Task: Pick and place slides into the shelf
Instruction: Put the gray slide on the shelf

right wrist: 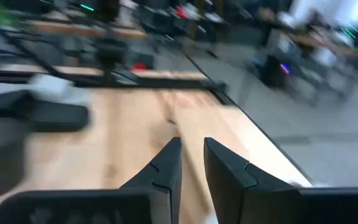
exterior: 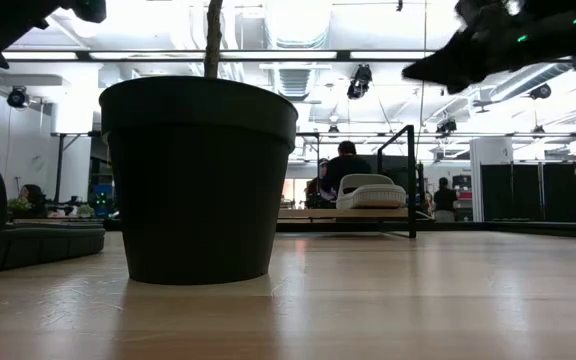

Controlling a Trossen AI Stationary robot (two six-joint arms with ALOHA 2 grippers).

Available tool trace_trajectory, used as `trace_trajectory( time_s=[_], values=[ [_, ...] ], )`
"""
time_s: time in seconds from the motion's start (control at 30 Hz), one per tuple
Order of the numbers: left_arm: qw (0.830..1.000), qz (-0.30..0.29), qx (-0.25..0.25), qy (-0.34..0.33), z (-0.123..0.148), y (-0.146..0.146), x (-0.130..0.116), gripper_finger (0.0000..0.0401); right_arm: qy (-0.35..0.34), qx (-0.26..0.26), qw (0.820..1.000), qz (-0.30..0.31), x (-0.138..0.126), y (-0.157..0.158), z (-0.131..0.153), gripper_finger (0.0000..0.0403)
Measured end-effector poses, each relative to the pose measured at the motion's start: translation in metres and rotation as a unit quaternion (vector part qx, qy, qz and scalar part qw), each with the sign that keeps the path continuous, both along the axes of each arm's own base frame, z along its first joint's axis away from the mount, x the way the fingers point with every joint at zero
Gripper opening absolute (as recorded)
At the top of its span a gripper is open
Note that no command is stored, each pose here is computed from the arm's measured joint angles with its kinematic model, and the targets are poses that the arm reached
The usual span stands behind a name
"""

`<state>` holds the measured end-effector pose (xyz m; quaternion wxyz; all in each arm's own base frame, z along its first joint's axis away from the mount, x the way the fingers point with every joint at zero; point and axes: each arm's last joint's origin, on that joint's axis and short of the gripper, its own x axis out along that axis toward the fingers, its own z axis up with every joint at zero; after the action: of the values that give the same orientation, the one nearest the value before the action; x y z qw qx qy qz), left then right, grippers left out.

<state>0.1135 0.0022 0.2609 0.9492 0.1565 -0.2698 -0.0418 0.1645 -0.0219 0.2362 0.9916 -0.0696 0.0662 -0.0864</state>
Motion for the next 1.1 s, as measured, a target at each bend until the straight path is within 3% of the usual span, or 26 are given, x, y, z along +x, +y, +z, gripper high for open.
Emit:
trace_trajectory(
  time_s=[0.13, 0.37, 0.57, 0.7, 1.1],
  values=[
    [1.000, 0.000, -0.001, 0.007, -0.001, 0.000, 0.001, 0.0124, -0.041, -0.028, 0.998, 0.023, -0.022, 0.013, -0.003, 0.0059],
    [1.000, 0.000, -0.002, 0.018, -0.003, 0.000, 0.005, 0.0124, -0.129, -0.020, 0.990, 0.052, -0.058, 0.021, 0.005, 0.0059],
    [1.000, -0.001, -0.004, 0.022, -0.004, 0.001, 0.006, 0.0124, -0.082, 0.036, 0.996, 0.001, -0.079, 0.018, 0.012, 0.0059],
    [0.999, 0.000, -0.003, 0.033, -0.006, 0.001, 0.010, 0.0124, -0.086, 0.047, 0.994, 0.040, -0.081, 0.021, 0.014, 0.0059],
    [0.999, -0.014, -0.019, 0.032, -0.003, 0.001, 0.019, 0.0124, -0.078, 0.045, 0.995, 0.037, -0.078, 0.021, 0.013, 0.0059]
  ],
)
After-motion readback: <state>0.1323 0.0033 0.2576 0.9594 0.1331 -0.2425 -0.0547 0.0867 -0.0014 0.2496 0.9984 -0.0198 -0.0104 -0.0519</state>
